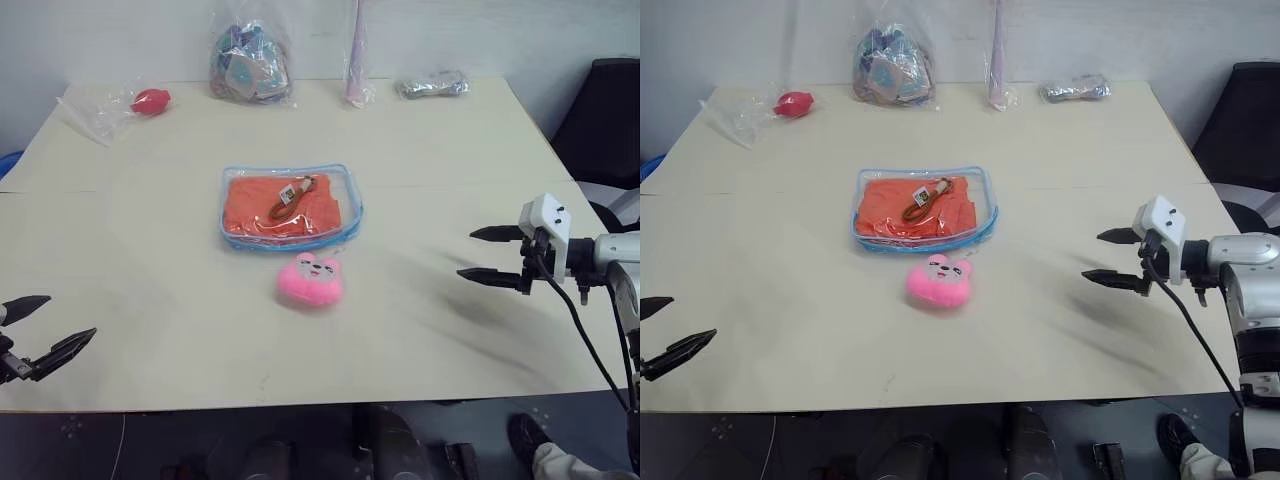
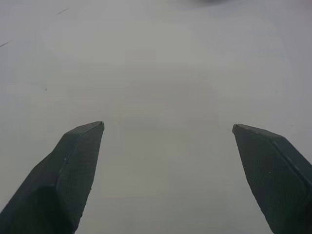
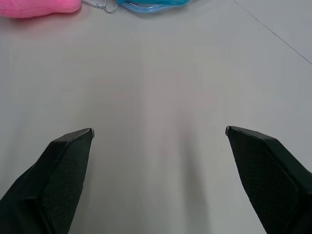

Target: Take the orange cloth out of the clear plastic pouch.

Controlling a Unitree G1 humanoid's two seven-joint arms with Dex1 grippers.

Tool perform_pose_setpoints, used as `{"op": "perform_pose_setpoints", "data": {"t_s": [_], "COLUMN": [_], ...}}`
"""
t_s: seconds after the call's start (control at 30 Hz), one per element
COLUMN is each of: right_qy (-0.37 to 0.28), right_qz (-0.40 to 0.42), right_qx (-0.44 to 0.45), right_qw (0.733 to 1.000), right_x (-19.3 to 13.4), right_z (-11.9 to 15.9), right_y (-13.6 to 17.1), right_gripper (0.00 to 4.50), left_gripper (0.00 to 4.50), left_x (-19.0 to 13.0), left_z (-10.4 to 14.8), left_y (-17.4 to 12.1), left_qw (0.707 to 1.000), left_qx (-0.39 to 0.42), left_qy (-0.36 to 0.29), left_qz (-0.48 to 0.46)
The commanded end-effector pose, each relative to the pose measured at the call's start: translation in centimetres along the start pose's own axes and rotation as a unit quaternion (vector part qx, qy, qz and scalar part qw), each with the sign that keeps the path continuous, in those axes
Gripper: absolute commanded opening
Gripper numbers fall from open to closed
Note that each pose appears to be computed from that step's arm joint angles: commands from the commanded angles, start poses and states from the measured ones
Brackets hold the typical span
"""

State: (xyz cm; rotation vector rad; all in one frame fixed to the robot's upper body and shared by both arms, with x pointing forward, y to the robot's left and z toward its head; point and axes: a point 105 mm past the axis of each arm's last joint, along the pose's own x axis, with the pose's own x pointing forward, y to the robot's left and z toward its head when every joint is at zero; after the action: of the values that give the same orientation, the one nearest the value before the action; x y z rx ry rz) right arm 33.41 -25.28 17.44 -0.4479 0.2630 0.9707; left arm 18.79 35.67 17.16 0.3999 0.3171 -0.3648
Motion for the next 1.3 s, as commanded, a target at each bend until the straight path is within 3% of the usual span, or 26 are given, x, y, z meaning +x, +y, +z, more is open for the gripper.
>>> {"op": "perform_pose_setpoints", "data": {"t_s": [0.03, 1.07, 1.17, 1.3], "right_qy": [-0.025, -0.030, -0.035, -0.074], "right_qz": [-0.010, -0.004, -0.003, 0.020], "right_qx": [-0.017, 0.012, 0.005, -0.006], "right_qw": [0.999, 0.999, 0.999, 0.997], "right_x": [-0.4, 0.0, 0.2, 1.0], "right_z": [1.5, 1.3, 1.6, 3.8], "right_y": [-0.4, -0.3, 0.1, 2.1], "right_gripper": [4.50, 4.50, 4.50, 4.50], "left_gripper": [4.49, 4.49, 4.49, 4.49], "left_x": [-0.4, 0.4, 1.2, 3.6], "left_z": [0.7, 1.3, 2.8, 8.0], "left_y": [0.1, -0.4, -0.8, -2.5], "left_qw": [1.000, 1.000, 0.998, 0.987], "left_qx": [0.022, -0.006, -0.030, -0.071], "left_qy": [-0.005, -0.026, -0.058, -0.132], "left_qz": [0.004, 0.001, -0.003, -0.054]}}
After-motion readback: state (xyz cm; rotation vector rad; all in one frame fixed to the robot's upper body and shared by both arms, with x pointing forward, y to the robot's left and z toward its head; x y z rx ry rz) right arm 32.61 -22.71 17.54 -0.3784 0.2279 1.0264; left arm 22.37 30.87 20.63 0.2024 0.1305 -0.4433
